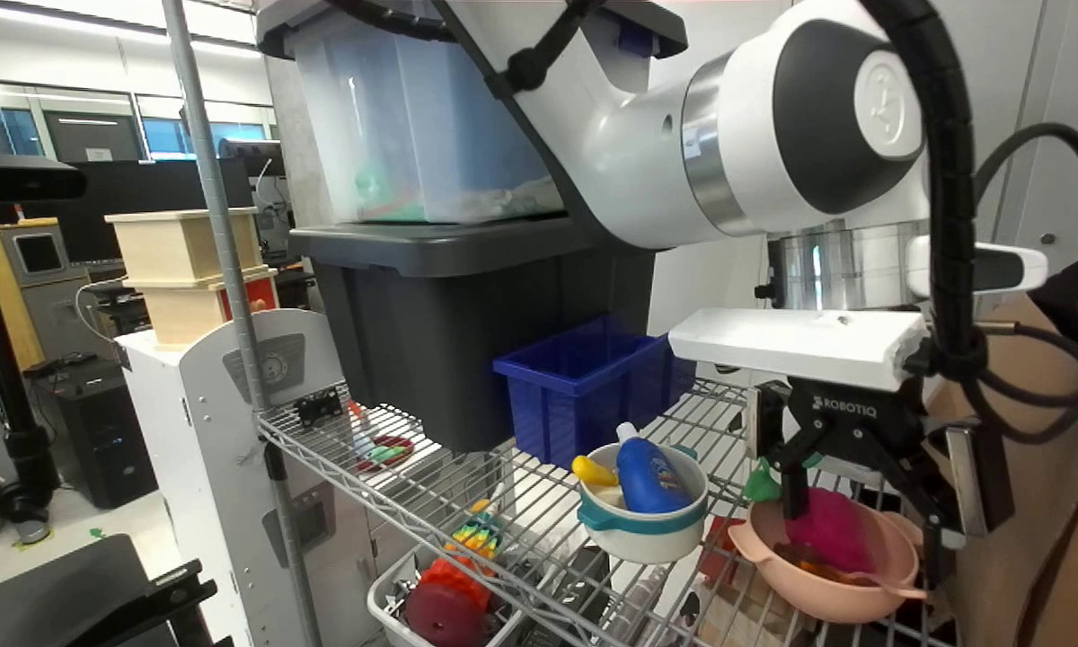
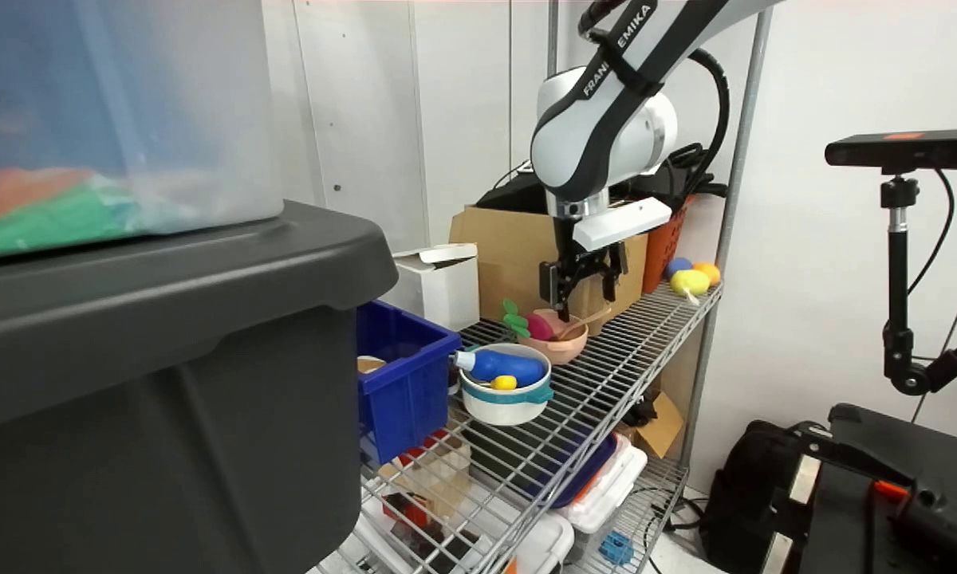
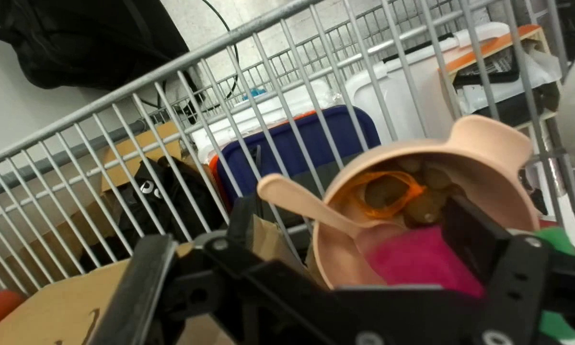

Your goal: Remove the spoon from the bowl

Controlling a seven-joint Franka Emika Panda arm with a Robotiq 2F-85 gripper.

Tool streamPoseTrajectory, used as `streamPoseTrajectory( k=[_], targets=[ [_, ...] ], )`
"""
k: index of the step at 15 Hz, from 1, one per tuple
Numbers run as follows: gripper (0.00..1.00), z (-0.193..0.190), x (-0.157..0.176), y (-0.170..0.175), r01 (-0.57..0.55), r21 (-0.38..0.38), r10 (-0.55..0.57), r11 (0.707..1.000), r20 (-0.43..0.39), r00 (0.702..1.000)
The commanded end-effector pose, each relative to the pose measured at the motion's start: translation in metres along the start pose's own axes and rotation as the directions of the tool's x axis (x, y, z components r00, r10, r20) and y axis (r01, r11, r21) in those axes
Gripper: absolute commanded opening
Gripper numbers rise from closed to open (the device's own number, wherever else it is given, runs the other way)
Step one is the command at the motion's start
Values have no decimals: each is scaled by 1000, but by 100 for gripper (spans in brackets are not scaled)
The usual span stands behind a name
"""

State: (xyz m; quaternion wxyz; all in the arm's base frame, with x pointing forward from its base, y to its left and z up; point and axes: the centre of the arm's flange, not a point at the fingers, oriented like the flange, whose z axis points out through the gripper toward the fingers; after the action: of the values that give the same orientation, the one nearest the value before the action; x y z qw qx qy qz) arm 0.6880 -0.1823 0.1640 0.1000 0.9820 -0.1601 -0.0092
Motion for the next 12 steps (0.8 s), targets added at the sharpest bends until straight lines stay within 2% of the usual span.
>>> streamPoseTrajectory(
  k=[1,8,12],
  targets=[
    [100,-32,19,-17,63,4,-63,998,-18,998],
    [100,-48,19,-21,125,16,-124,992,-35,992],
    [100,-56,8,-21,233,57,-232,971,-32,972]
  ],
)
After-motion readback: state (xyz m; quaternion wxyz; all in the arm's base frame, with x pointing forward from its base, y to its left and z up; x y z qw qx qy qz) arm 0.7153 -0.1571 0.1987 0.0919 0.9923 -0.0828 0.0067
